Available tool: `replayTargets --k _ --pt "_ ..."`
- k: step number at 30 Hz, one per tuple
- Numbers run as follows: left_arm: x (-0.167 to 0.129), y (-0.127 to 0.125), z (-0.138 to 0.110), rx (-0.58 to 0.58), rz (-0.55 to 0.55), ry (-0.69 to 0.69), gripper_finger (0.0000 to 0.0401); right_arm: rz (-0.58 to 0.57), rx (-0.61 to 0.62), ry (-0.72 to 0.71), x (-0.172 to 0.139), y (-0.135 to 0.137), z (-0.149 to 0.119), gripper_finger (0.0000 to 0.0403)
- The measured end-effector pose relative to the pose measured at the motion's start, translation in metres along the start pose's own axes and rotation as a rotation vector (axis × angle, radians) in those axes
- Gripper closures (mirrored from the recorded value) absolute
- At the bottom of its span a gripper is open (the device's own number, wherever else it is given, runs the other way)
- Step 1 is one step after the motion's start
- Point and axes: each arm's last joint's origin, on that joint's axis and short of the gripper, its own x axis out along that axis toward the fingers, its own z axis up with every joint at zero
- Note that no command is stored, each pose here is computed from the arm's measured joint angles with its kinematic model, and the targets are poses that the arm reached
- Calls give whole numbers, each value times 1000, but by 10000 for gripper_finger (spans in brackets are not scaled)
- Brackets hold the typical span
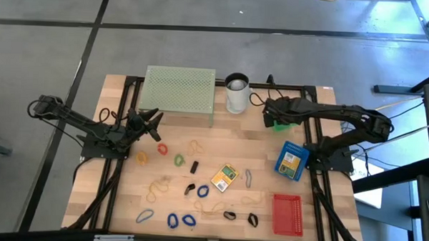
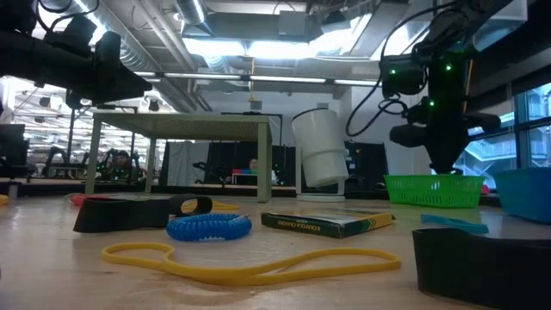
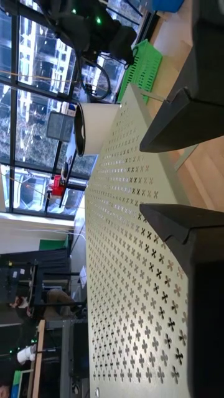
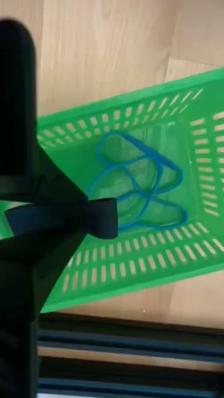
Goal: Pick & Place Office Desk Supplies
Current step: Put the black rubber band into the green bin, then put the blue rubber band into the green bin
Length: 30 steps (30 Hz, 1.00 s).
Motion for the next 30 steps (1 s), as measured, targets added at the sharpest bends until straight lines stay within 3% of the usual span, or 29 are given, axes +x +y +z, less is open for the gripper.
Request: replayTargets --k 12,16,24,30 --pt "0 0 0 0 0 0 262 9 47 -52 0 3 3 214" --pt "0 0 0 0 0 0 262 39 70 -11 0 4 2 185" --pt "0 0 0 0 0 0 262 258 -26 0 -43 34 -4 207" --pt "0 0 0 0 0 0 262 531 -84 -70 -89 70 -37 243"
